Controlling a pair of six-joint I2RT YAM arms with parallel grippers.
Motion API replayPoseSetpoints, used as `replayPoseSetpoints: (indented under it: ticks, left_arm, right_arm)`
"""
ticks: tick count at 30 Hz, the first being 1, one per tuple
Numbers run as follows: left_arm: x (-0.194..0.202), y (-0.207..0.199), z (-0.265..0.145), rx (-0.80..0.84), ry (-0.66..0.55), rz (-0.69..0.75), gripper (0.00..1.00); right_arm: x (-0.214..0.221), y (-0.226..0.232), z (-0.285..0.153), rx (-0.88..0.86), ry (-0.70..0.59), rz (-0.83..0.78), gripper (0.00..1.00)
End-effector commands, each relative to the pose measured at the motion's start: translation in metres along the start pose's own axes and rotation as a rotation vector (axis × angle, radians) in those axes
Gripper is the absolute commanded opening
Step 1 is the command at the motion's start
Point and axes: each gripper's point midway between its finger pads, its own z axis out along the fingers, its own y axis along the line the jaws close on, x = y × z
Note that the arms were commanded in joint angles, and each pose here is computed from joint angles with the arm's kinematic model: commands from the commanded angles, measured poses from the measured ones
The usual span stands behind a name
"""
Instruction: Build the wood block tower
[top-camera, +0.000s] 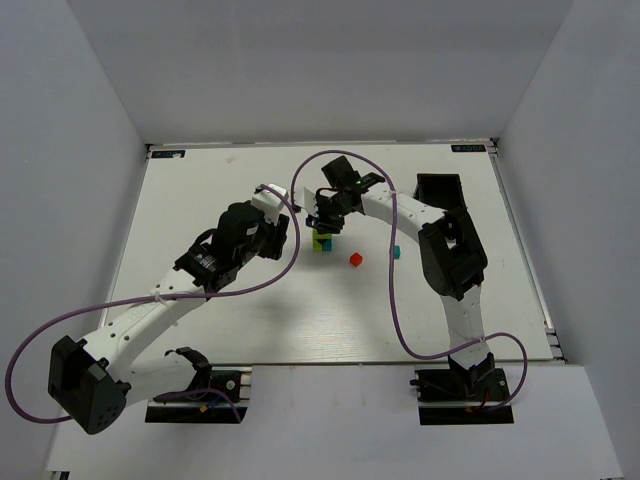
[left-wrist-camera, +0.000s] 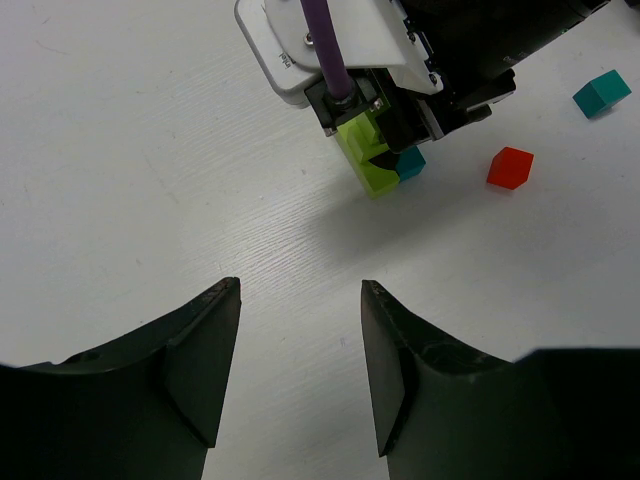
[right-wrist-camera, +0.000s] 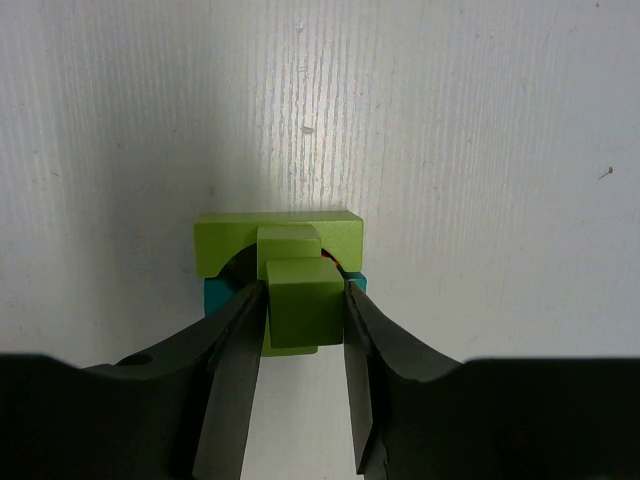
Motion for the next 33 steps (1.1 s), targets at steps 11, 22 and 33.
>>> replayPoseSetpoints:
  ticks: [11, 22, 33]
  left_arm:
    - [-0.0036, 0.0037, -0.0022, -0.011, -0.017, -0.001, 0.62]
    - [-0.0036, 0.0037, -0.0022, -0.011, -0.017, -0.001, 0.62]
    - [-0.0036, 0.0037, -0.0022, -0.011, -0.017, -0.001, 0.62]
  right_arm:
    - [-0.0177, -0.0051, -0.0229, 0.034, -0.041, -0.036, 0.36]
    - [-0.0150, -0.0033, -0.0217, 0.029, -0.034, -0.034, 0.35]
    - [-0.0140, -0.0042, -0.0250, 0.034, -0.033, -0.031, 0.33]
